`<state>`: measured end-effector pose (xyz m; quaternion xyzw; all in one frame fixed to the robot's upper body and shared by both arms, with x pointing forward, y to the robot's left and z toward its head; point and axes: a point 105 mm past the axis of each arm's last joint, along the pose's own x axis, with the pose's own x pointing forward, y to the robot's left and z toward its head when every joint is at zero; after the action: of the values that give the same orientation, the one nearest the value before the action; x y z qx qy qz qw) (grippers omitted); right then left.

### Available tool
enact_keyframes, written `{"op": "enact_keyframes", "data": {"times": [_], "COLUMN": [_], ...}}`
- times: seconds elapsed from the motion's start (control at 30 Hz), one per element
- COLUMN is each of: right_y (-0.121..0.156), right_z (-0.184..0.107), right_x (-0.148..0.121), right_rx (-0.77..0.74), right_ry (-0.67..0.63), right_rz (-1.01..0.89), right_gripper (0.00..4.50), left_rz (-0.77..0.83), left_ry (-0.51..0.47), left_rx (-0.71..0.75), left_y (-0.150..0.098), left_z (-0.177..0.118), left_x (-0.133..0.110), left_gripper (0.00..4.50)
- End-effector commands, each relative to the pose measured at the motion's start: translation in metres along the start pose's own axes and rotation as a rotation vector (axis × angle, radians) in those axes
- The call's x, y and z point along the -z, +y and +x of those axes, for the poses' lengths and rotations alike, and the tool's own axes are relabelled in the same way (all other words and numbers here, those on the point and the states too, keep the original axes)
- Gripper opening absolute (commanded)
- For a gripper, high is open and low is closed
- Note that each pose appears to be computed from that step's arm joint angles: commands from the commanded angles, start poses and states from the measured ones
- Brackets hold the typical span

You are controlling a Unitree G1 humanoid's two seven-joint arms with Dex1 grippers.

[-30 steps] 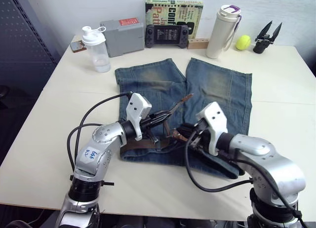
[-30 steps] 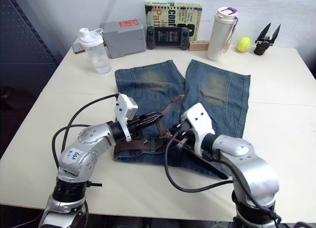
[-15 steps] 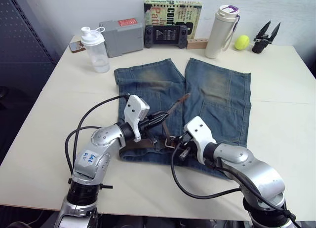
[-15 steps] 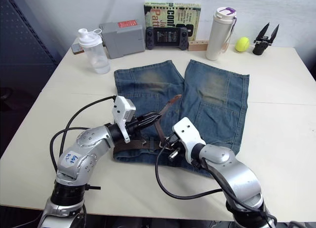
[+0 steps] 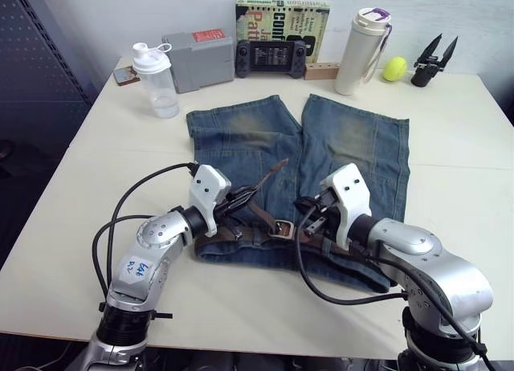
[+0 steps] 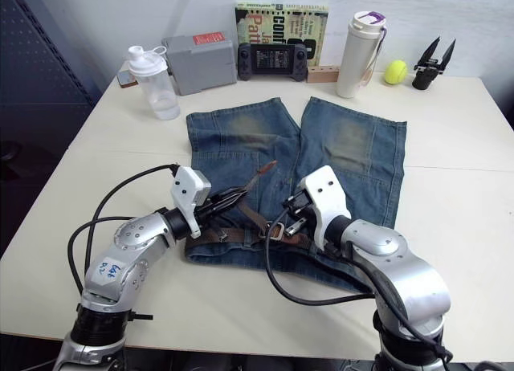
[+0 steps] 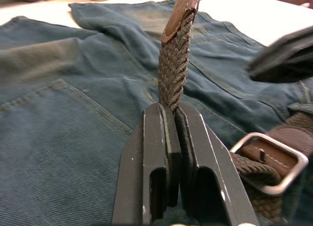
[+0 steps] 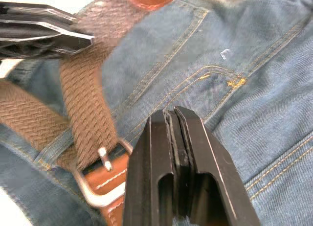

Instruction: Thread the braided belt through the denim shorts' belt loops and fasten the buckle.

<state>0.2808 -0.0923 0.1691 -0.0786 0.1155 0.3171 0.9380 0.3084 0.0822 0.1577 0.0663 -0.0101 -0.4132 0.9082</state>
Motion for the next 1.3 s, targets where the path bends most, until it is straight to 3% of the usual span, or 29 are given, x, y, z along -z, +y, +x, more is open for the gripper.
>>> {"op": "enact_keyframes", "data": {"times": [0.03, 0.3, 0.83, 1.3], "right_y": [0.032, 0.015, 0.042, 0.039], "right_z": [-0.005, 0.001, 0.018, 0.020], "right_x": [0.016, 0.027, 0.036, 0.037], "right_rx": [-0.125, -0.030, -0.116, -0.138], "right_ry": [0.071, 0.119, 0.158, 0.186], "right_rz": [-0.038, -0.021, -0.070, -0.126], "right_gripper": [0.01, 0.01, 0.01, 0.01], "left_rz": [0.055, 0.060, 0.064, 0.107], "left_ry": [-0.071, -0.076, -0.066, -0.072], "left_rx": [-0.016, 0.002, 0.000, 0.025], "left_y": [-0.005, -0.010, -0.010, -0.015], "left_z": [0.002, 0.001, 0.004, 0.004], "left_x": [-0.016, -0.017, -0.016, -0.017], "left_gripper": [0.00, 0.00, 0.00, 0.00]}}
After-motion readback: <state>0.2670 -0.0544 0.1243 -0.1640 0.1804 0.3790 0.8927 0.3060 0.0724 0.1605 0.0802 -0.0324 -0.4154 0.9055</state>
